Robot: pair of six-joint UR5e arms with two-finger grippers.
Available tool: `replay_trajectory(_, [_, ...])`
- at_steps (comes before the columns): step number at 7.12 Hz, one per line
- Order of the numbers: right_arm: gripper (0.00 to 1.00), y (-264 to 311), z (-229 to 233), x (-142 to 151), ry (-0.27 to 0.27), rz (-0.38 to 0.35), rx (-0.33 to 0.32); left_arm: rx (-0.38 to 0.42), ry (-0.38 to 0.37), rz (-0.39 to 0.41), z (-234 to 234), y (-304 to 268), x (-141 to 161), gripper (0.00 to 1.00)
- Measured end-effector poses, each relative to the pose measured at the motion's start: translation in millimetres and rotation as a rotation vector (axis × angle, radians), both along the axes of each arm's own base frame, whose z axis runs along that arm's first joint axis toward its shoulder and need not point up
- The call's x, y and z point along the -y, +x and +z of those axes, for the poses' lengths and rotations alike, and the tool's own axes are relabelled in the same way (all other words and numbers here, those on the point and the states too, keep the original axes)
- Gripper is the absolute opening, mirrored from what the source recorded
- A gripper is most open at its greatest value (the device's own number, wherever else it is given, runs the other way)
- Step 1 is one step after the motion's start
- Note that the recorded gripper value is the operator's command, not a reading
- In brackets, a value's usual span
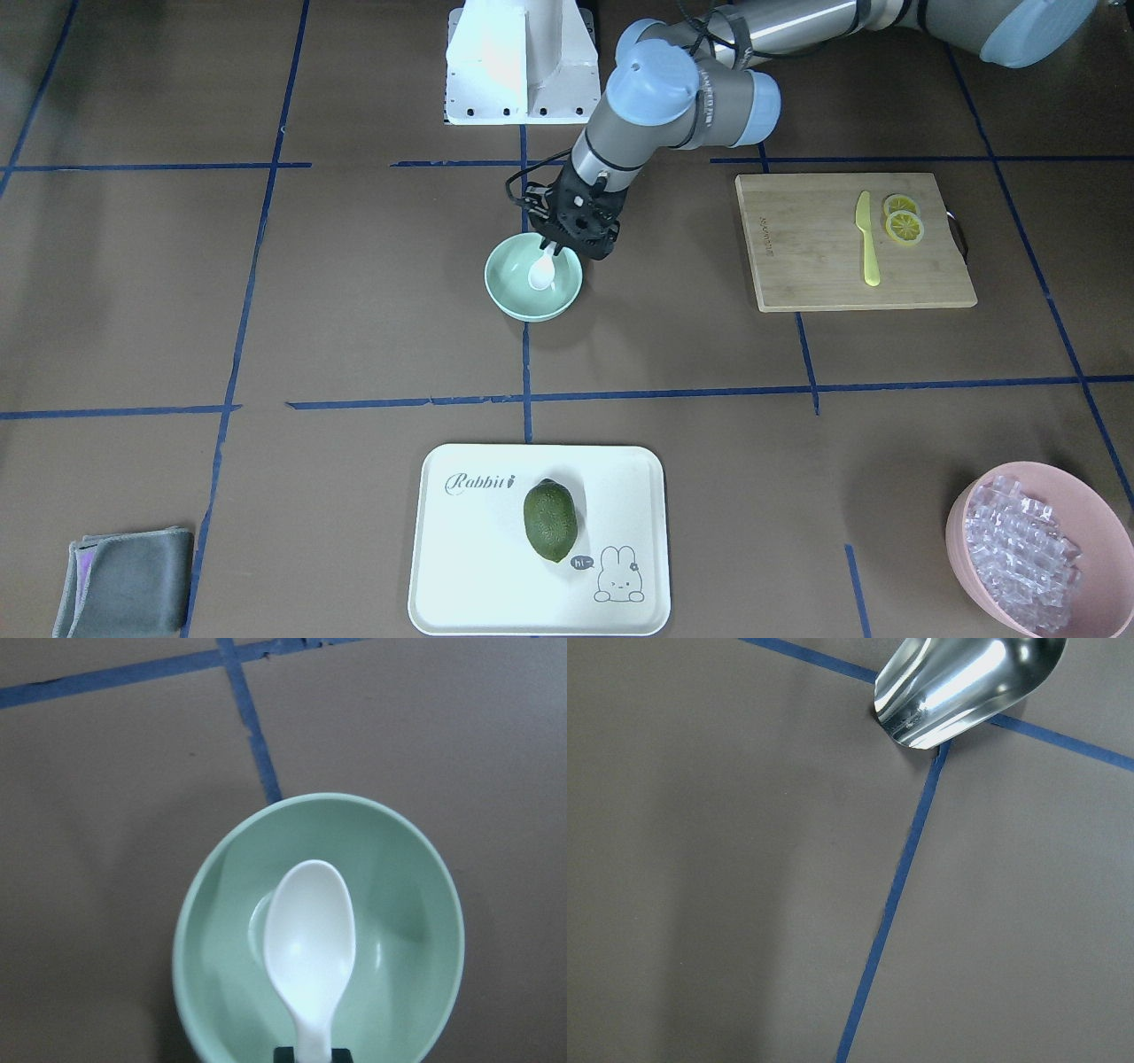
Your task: Place spoon in bowl
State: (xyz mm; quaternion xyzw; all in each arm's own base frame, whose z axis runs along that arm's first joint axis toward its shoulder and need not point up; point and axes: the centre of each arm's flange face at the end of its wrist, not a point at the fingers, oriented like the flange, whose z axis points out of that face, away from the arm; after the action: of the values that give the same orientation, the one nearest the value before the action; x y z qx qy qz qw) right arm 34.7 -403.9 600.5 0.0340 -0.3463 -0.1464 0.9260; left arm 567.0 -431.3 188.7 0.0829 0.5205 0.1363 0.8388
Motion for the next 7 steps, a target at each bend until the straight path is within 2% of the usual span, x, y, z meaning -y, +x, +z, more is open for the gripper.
replay_trajectory(4, [0.99,0,0,0,0.001,-0.001,0.003,0.018,-0.048,-0.019,0,6,3,1.00])
replay_trajectory(5, [0.99,0,0,0,0.001,-0.002,0.006,0.045,-0.060,-0.020,4,4,6,1.00])
replay_trajectory(7, [0.99,-1,0,-1,0.000,-0.003,0.008,0.126,-0.022,-0.009,25,-21,29,1.00])
